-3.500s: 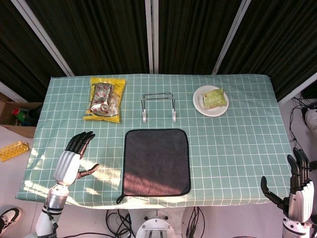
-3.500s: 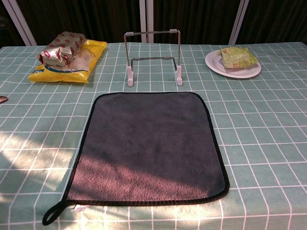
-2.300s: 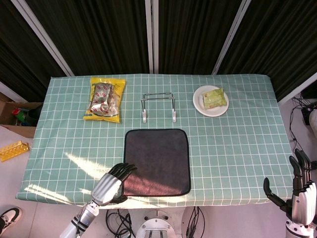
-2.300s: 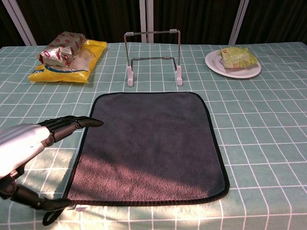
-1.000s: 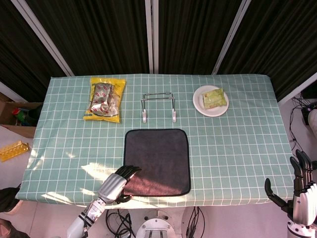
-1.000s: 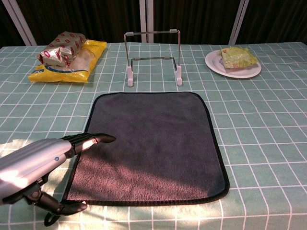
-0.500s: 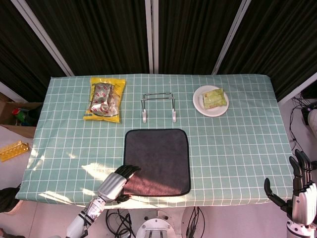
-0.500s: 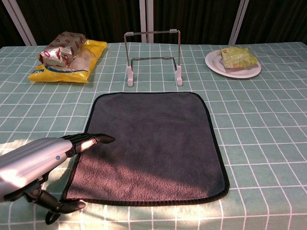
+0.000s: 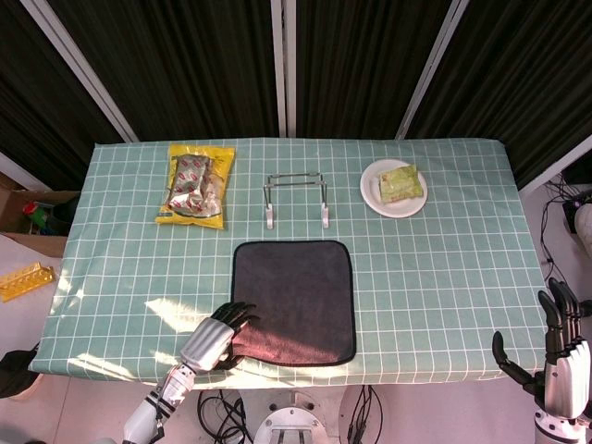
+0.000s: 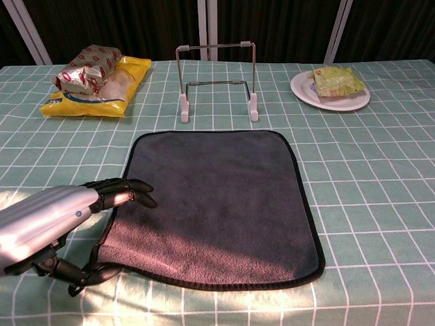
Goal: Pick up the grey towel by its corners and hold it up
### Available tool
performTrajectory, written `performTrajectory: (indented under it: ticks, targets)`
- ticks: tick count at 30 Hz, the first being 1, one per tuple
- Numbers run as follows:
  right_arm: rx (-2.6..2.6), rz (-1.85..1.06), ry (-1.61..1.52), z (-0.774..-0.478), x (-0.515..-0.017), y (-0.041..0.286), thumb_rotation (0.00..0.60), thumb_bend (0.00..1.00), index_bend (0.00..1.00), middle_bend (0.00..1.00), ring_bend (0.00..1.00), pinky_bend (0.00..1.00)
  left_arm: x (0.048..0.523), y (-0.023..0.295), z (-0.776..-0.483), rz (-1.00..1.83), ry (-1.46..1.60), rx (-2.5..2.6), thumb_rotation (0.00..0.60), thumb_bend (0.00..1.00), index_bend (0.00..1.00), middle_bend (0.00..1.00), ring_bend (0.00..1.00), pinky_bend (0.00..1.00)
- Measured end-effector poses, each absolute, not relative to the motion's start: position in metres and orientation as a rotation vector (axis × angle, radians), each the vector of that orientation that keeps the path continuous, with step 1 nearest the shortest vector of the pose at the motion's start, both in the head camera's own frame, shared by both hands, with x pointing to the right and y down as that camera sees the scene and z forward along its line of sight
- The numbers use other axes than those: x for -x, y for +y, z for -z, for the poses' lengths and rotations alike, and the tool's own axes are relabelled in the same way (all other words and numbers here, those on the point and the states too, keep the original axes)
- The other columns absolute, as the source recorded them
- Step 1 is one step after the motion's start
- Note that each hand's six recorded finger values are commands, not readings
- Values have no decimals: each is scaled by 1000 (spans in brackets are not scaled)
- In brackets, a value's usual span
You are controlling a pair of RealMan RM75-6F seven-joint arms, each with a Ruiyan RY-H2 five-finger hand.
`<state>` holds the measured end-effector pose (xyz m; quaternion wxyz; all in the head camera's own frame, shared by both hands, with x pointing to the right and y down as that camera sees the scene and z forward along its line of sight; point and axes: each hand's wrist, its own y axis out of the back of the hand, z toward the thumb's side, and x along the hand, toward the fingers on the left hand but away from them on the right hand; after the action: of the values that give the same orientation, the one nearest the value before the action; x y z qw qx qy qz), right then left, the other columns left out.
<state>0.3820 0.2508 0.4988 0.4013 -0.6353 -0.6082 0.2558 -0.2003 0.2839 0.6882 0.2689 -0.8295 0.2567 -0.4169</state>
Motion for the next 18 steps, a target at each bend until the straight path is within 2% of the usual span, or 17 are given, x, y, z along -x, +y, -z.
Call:
performTrajectory:
  ticks: [9,13,18]
  targets:
    - [1608,-655,-1539,-500,-382,251,600,393,0,0,0,0,204,279,-687,1110,742,2239,600,327,392,99,84,129]
    - [1609,-658,-1538,-501,-382,251,600,393,0,0,0,0,203,276,-684,1070,785,2274,600,399,438,114,84,129]
    - [1610,-663,-1538,-501,-382,251,600,393,0,0,0,0,205,270,-680,995,858,2308,600,419,469,126,84,129]
